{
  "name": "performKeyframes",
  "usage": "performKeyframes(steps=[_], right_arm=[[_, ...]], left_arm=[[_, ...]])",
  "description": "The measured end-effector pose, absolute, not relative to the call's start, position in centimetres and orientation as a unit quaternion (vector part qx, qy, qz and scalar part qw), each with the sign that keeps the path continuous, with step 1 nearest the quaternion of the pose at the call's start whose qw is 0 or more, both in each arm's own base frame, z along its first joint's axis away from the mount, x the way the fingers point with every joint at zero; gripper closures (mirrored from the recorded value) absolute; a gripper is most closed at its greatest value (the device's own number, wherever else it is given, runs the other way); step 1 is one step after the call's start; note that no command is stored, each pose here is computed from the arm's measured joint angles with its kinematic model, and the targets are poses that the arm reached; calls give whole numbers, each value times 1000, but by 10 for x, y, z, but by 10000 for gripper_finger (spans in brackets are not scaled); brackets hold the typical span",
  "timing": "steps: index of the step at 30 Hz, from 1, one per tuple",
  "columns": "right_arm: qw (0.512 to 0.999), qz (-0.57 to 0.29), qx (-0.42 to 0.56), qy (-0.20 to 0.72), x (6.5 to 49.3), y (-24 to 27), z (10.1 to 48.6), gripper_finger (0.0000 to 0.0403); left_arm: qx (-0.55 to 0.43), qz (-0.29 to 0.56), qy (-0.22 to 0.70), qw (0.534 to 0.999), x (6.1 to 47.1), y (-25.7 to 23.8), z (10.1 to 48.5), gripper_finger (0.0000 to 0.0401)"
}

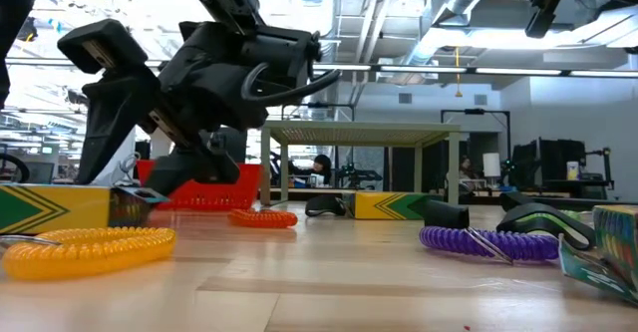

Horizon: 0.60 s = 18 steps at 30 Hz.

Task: Pick & Place Office Desk Supplies
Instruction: Put the yellow crayon box into the red bin

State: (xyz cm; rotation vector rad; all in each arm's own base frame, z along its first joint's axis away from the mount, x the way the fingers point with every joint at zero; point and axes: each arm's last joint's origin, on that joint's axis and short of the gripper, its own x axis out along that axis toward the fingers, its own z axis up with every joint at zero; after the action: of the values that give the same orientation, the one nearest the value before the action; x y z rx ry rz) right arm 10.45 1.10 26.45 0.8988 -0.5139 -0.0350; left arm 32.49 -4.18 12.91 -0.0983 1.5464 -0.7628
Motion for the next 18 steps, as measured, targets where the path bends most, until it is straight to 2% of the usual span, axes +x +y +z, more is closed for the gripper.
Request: performKeyframes(steps=[9, 18], right_arm=[[869, -25, 430, -244, 105, 11, 264, 220], [871, -37, 429, -236, 106, 10, 261, 220]], left_arm=[[-37, -343, 644, 683, 340, -44, 139, 171], [-37, -342, 628, 698, 344, -45, 138, 172]])
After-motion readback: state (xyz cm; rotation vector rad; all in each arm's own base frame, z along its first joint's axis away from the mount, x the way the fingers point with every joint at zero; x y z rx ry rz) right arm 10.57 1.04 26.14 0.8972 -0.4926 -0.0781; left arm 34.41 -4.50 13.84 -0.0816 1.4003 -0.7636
